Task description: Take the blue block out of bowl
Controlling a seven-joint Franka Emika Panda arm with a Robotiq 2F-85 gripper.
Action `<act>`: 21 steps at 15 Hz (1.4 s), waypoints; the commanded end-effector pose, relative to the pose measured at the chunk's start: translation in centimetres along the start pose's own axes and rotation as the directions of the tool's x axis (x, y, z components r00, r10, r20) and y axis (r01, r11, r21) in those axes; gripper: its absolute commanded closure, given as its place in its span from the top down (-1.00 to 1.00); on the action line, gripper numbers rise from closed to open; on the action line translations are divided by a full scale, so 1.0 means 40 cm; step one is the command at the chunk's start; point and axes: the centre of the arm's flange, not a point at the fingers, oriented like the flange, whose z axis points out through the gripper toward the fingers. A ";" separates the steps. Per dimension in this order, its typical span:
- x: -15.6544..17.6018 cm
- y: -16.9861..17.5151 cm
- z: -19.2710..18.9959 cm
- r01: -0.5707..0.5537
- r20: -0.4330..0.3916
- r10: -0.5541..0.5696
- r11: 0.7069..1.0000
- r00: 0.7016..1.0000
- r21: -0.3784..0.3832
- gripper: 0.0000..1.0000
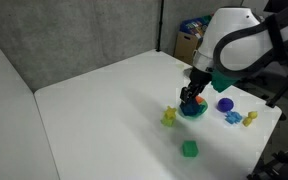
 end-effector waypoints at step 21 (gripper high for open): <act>-0.136 -0.088 0.250 0.142 0.281 -0.127 0.989 0.951 -0.032 -0.41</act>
